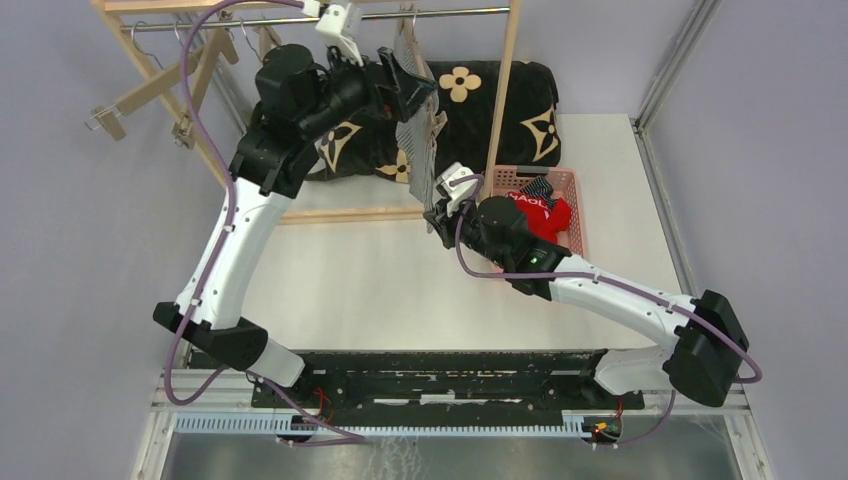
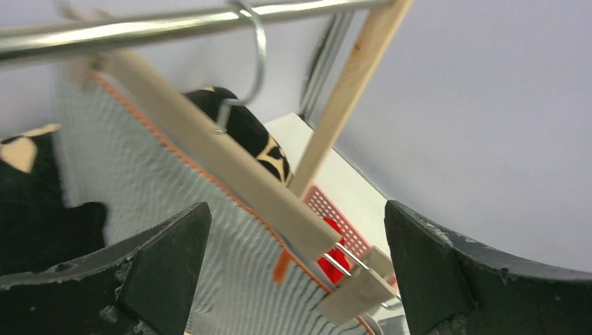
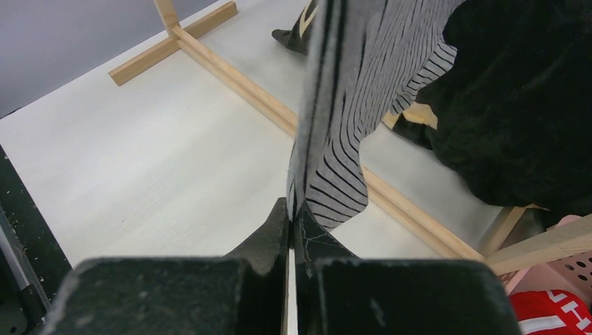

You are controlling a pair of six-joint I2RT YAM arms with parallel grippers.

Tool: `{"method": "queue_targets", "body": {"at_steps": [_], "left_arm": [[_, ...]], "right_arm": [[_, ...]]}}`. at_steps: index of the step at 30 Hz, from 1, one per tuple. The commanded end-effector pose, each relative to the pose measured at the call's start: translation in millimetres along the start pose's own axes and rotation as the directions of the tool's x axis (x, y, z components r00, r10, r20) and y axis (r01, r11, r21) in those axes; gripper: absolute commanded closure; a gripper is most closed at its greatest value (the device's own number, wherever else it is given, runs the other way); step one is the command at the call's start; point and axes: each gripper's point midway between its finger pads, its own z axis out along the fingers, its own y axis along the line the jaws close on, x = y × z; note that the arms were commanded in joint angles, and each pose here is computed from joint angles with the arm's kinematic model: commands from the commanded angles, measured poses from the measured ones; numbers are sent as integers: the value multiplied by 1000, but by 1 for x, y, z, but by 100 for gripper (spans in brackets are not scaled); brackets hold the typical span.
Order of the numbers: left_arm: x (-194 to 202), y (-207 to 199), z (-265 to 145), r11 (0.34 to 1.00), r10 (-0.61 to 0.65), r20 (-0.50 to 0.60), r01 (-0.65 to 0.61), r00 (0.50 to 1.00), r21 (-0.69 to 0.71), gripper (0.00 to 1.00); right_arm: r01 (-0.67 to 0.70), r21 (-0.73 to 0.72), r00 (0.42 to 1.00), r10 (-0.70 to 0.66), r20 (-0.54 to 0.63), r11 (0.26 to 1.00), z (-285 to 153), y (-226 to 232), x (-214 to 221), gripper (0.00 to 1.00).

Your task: Remove the underwear clipped to the hanger

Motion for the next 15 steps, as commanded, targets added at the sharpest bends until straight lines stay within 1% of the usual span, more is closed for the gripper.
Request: {"method": "queue_targets", "body": {"at_steps": [1, 5, 10, 15], "left_arm": [[-12, -18, -4, 1000, 13, 24, -13, 1000, 18, 1], [-11, -22, -2, 1000, 16, 21, -16, 1000, 17, 1], [-9, -17, -3, 999, 28, 19, -27, 999, -38, 1], [3, -6, 4, 996, 19, -7, -20, 1000, -92, 1]], "right_arm": [[12, -13, 999, -12, 35, 1000, 6, 6, -17, 95], [21, -13, 1000, -21, 19, 1000, 10, 7, -13, 96], [24, -21, 1000, -23, 16, 999, 13, 10, -11, 97], [28, -38, 999, -28, 16, 999, 14, 15, -11, 99]]}}
